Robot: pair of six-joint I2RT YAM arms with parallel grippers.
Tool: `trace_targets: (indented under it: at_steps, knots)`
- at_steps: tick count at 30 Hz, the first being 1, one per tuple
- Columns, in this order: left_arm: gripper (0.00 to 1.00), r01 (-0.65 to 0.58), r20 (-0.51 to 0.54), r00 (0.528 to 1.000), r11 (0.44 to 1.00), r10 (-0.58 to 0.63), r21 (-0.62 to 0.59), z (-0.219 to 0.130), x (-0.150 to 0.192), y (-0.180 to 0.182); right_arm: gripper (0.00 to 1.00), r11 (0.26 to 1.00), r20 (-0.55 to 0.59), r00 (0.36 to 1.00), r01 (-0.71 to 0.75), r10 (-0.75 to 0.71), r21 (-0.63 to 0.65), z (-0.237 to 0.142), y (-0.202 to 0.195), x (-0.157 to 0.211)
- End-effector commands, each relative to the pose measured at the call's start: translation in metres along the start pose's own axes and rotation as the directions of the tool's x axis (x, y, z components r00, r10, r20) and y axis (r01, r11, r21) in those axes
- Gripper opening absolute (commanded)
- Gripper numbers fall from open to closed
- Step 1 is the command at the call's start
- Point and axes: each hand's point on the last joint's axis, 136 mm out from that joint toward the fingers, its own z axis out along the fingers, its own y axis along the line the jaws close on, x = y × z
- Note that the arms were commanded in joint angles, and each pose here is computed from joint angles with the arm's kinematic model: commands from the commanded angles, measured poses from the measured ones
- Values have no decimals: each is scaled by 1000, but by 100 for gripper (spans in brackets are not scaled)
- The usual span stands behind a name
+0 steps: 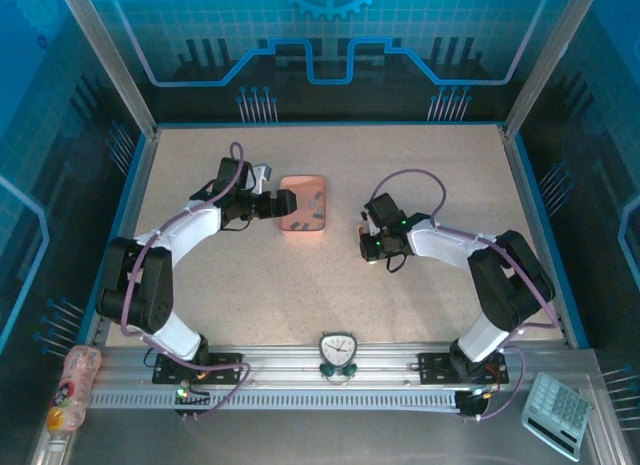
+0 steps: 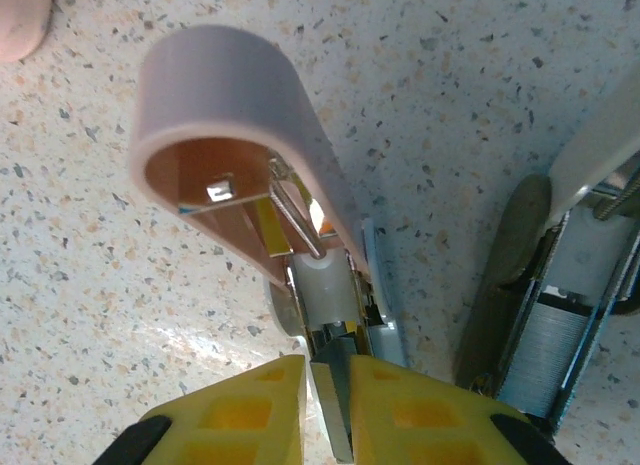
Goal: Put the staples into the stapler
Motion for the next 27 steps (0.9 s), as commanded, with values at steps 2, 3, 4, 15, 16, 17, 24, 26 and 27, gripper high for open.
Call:
trace_targets:
  at_steps: [2, 3, 4, 15, 16, 17, 24, 26, 27]
  knots:
    - [97, -4, -1, 1000, 1000, 4, 18, 1, -2, 1, 17, 1000, -18, 1000, 8, -7, 21, 3, -5, -1]
    - [97, -4, -2, 1000, 1000, 4, 18, 1, -2, 1, 17, 1000, -19, 1000, 7, -7, 22, 3, -5, -1]
    - [97, -3, -3, 1000, 1000, 3, 17, 1, -1, 1, 15, 1000, -20, 1000, 9, -9, 22, 4, -5, -1]
    - [97, -4, -2, 1000, 1000, 4, 17, 1, -2, 1, 2, 1000, -5, 1000, 14, -14, 2, 0, -1, -3]
    - [97, -4, -1, 1000, 1000, 4, 18, 1, -2, 1, 1, 1000, 1, 1000, 14, -14, -3, -2, -1, -5]
    - [97, -3, -2, 1000, 1000, 3, 17, 1, -2, 1, 1, 1000, 7, 1000, 19, -18, -15, -4, 2, -5]
    - [96, -7, 3, 1000, 999, 7, 36, 0, -3, -2, 0, 994, 78, 997, 23, -15, -108, -21, 15, -15]
    - [94, -27, 7, 1000, 997, 27, 71, -2, -4, -9, 0, 990, 104, 994, 26, -11, -139, -28, 19, -19]
    - [93, -38, 13, 999, 995, 37, 90, -3, -4, -13, 0, 987, 123, 992, 29, -9, -159, -33, 22, -23]
